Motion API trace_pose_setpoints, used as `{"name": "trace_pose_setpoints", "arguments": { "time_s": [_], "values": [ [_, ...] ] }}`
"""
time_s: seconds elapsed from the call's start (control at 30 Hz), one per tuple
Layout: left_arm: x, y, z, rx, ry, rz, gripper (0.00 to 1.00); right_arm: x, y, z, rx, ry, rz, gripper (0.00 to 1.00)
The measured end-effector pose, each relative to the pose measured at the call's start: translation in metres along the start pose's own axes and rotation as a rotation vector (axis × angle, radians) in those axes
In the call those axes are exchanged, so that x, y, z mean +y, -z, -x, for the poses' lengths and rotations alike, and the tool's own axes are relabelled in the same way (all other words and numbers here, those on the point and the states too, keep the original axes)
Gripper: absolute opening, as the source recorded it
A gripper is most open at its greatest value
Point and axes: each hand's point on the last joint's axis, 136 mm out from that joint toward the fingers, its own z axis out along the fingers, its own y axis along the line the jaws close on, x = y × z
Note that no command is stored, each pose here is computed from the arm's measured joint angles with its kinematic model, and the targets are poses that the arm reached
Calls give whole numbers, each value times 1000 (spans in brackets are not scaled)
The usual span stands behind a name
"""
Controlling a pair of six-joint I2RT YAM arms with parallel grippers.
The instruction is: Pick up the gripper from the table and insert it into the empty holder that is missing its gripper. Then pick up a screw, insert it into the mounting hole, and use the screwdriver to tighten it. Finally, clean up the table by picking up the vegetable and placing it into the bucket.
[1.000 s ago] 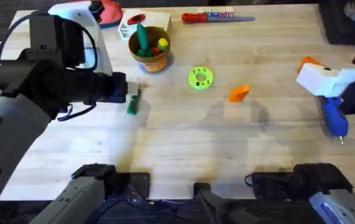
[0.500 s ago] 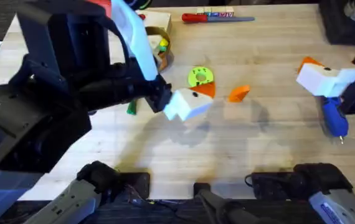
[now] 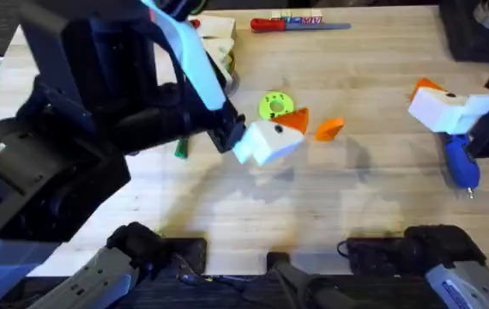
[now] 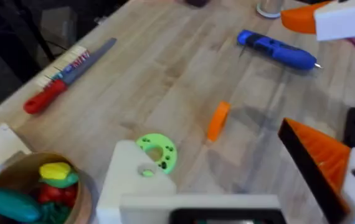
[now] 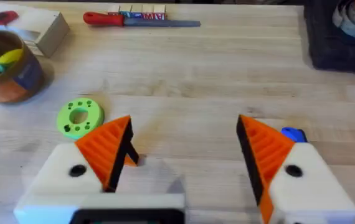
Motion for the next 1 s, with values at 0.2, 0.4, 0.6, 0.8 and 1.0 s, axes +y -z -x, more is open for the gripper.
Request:
{"name": "trace_pose_setpoints", "arguments": {
  "time_s": [0.2, 0.4, 0.6, 0.8, 1.0],
  "values": [
    [27, 2, 22, -118, -62, 147, 991, 0, 0, 0, 0, 0, 0, 991],
    [39, 20, -2, -302, -111, 278, 991, 0, 0, 0, 0, 0, 0, 991],
    [38, 32, -35, -415, -113, 332, 991, 0, 0, 0, 1, 0, 0, 991],
    [45, 45, -62, -443, -70, 394, 991, 0, 0, 0, 0, 0, 0, 992],
    [44, 61, -69, -506, -84, 441, 991, 0, 0, 0, 0, 0, 0, 991]
  ]
}}
